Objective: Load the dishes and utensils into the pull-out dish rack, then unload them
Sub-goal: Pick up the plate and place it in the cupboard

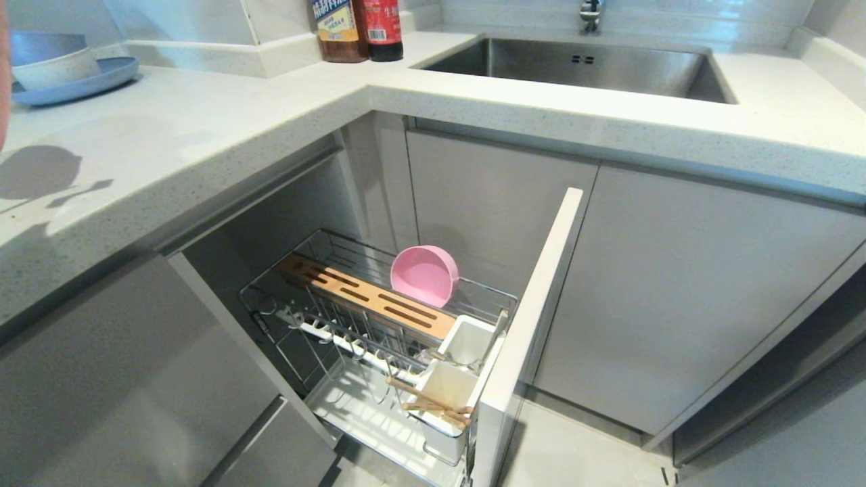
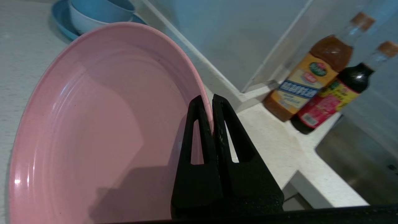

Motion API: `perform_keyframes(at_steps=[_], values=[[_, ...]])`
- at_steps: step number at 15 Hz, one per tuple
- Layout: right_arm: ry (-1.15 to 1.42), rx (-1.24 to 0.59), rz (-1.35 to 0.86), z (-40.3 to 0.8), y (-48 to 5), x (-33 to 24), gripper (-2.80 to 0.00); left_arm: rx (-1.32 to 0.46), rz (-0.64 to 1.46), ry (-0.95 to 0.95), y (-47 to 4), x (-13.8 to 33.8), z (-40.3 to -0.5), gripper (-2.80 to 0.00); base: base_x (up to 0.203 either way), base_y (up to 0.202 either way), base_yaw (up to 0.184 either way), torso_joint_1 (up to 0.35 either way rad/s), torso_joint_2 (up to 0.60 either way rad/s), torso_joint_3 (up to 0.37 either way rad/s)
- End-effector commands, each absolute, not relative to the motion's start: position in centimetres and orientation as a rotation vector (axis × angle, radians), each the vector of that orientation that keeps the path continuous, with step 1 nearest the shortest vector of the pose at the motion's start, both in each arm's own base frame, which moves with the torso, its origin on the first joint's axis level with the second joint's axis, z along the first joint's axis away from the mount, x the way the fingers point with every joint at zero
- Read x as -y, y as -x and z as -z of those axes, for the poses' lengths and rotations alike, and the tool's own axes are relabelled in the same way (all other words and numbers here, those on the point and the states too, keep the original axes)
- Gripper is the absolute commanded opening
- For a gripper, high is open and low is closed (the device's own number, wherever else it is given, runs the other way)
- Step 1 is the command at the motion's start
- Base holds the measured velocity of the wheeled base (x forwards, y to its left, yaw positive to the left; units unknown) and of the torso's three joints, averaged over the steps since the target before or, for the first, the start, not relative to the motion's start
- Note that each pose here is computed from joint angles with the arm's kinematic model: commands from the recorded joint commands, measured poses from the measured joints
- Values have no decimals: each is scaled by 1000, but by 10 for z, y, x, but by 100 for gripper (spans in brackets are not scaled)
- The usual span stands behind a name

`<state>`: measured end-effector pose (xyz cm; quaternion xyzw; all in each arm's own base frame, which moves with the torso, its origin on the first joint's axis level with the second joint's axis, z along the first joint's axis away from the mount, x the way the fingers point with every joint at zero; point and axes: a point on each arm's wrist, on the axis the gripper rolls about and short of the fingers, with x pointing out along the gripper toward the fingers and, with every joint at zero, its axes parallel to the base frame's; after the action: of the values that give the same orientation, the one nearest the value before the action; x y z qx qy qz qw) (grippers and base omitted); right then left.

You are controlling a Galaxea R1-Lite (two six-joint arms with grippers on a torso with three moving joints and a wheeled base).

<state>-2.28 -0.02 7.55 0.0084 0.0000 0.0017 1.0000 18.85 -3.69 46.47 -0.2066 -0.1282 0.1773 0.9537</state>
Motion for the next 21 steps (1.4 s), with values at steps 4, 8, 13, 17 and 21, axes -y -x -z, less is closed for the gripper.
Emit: perform_keyframes(at_steps=[4,8,13,17,21], values=[[-17,-2,-5,-75,23,0,-280,535,-190,669,-174,51,-494,-280,0,0,0,0,0,0],[-17,-2,-4,-75,23,0,-280,674,-22,828,-163,72,-508,-280,0,0,0,0,0,0],[-17,-2,-5,-75,23,0,-280,553,276,1071,-139,114,-505,-280,0,0,0,0,0,0],[-17,-2,-3,-75,23,0,-280,467,432,1208,-126,129,-503,-280,0,0,0,0,0,0],[-17,-2,-5,-75,23,0,-280,298,531,1183,-119,172,-474,-280,0,0,0,0,0,0]])
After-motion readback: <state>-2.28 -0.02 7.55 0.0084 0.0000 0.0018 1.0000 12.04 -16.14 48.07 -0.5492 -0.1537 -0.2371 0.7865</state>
